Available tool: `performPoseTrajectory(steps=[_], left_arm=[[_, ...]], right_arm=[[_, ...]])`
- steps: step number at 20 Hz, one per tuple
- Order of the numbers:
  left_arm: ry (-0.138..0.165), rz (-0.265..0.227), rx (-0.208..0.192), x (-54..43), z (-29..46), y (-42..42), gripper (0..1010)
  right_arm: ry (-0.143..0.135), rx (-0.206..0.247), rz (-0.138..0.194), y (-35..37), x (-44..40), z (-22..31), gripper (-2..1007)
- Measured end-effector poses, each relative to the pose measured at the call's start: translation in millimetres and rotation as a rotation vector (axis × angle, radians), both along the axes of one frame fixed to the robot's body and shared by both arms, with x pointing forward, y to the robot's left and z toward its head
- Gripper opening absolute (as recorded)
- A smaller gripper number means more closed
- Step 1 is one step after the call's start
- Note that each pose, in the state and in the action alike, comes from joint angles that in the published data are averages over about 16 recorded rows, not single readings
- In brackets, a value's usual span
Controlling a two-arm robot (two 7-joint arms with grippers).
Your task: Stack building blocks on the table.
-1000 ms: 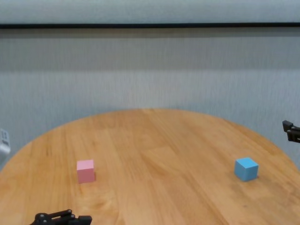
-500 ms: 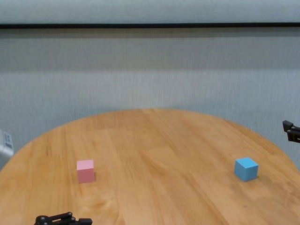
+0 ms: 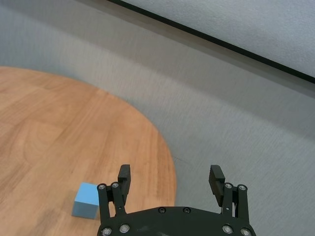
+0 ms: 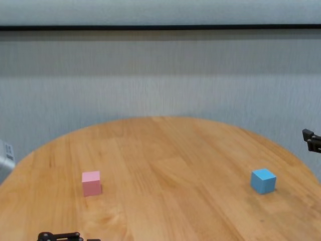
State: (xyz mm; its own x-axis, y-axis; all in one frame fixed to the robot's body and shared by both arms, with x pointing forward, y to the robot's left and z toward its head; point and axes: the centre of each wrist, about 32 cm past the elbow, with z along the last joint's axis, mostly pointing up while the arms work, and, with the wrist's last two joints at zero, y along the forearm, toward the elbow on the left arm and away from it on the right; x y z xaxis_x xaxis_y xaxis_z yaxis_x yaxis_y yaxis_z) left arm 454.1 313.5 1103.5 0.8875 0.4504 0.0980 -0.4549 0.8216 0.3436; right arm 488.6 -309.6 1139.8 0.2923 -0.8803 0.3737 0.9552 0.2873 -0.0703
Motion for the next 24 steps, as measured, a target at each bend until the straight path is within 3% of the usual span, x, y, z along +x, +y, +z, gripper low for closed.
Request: performPoseTrajectory(steps=[9,14,19,24], left_arm=[[-0.003,0.009,0.001,-1.0,-0.4,0.2,542],[-0.014,0.027,-0.002,-0.3,1.8,-0.8,446],[-0.043,0.051,-0.012,3.5,8.7,-3.9,400],[-0.091,0.075,-0.027,11.6,20.3,-10.9,396]], right_arm=[[0.0,0.0,0.0,0.0,0.0,0.0,1005],[0.0,0.0,0.0,0.0,0.0,0.0,1005],[0.0,0.0,0.0,0.0,0.0,0.0,1005],[0.0,0.0,0.0,0.0,0.0,0.0,1005]])
